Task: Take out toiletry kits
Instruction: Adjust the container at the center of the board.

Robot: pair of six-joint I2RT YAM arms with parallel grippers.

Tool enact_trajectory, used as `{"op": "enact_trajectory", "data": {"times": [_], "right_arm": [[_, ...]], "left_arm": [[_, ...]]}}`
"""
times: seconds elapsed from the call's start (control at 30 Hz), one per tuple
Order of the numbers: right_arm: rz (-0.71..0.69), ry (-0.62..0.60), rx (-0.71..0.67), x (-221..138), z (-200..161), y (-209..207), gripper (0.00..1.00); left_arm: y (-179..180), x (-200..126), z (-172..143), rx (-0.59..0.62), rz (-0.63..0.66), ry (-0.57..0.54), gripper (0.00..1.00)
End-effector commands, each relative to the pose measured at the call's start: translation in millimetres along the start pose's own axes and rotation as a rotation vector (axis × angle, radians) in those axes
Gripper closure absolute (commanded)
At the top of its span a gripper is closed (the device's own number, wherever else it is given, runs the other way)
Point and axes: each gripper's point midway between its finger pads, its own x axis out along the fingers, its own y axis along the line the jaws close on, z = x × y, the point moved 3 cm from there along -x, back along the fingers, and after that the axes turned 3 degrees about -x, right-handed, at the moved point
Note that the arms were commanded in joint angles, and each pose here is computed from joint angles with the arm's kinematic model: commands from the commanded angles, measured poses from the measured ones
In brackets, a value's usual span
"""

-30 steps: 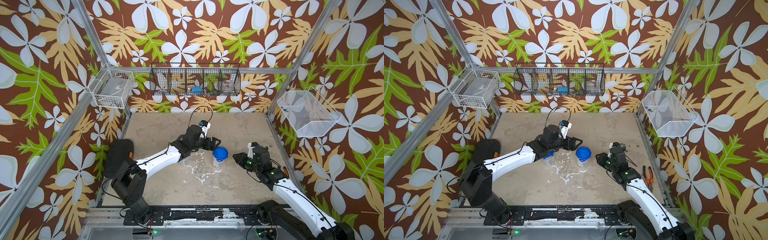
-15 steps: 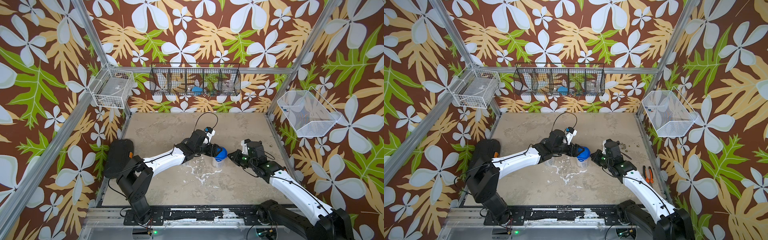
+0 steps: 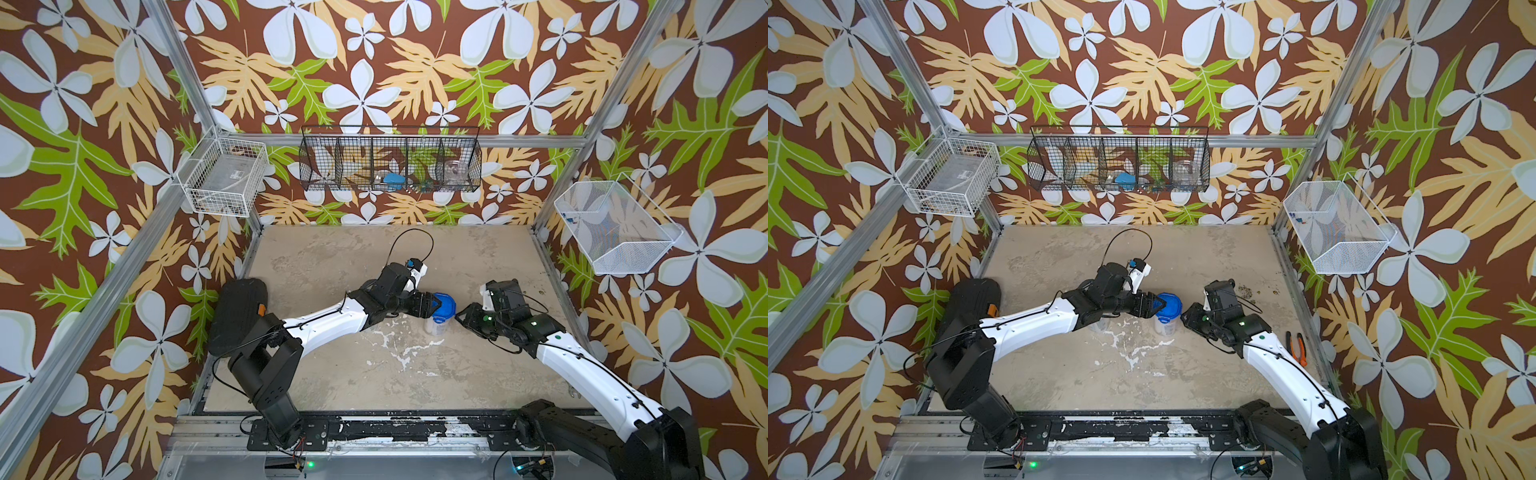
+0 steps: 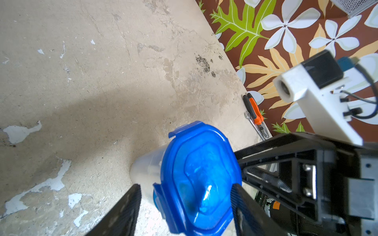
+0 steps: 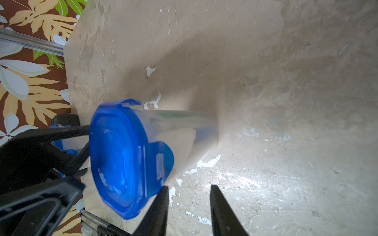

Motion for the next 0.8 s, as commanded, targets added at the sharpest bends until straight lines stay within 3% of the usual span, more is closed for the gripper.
{"op": "enact_trajectory", "data": {"times": [0.0, 0.23, 0.6, 0.7, 0.77], "right_arm": [[0.014, 0.021, -0.016, 5, -3, 1, 0.59], [0.009, 0.009, -0.042, 13, 16, 12, 0.55], [-0.063, -0.021, -0.073, 18, 33, 10, 0.58], [-0.080, -0.117, -0.062, 2, 39, 4, 0.61], [0.006, -0.249, -0.034, -14, 47, 12, 0.60]], "left_arm": [[0, 1, 2, -0.003, 0.003, -0.004, 0.28], [3, 8, -9, -0.027, 0.008, 0.032, 0.29], [10, 11, -16, -0.050, 0.072, 0.028, 0.31], [12, 11, -15, -0.056, 0.092, 0.021, 0.31], [13, 10, -14, -0.054, 0.095, 0.015, 0.30]]}}
